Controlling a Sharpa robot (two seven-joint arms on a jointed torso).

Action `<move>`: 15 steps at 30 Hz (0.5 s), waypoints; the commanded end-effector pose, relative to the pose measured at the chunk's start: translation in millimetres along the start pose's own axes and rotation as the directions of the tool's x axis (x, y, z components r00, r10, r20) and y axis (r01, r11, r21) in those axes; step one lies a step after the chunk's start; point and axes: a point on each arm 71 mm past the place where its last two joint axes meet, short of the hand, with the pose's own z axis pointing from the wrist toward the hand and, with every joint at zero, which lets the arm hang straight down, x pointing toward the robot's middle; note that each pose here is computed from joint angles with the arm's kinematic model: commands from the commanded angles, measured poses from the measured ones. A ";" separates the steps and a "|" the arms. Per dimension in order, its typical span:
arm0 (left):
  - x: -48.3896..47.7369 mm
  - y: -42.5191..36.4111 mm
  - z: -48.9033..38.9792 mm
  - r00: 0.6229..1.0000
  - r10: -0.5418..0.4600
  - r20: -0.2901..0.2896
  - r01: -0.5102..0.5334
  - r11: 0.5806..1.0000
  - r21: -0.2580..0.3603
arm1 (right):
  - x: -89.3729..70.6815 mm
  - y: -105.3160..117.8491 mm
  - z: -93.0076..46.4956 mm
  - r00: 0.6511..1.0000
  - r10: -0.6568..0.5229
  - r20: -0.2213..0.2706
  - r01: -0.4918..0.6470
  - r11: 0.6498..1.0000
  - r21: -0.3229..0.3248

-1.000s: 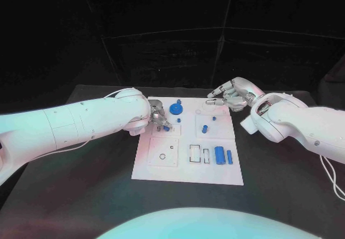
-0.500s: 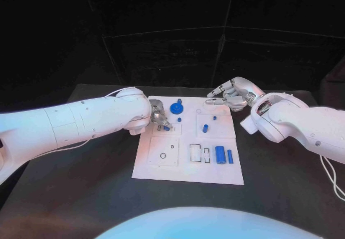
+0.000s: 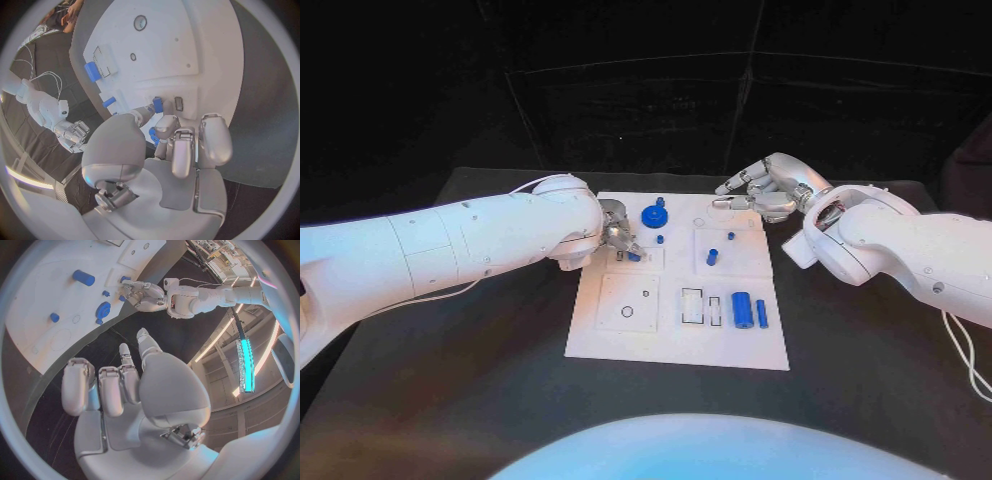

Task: Assemble the parts on the task board

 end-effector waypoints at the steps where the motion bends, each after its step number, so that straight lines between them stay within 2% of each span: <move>1: 5.4 2.7 1.4 0.999 0.024 -0.030 -0.025 0.999 -0.026 | 0.0 2.3 0.6 1.000 -0.003 0.001 0.003 1.000 -0.012; 15: 4.8 1.8 5.2 0.998 0.024 -0.056 -0.027 0.999 -0.042 | 0.4 2.4 0.9 1.000 -0.002 0.000 0.002 1.000 -0.011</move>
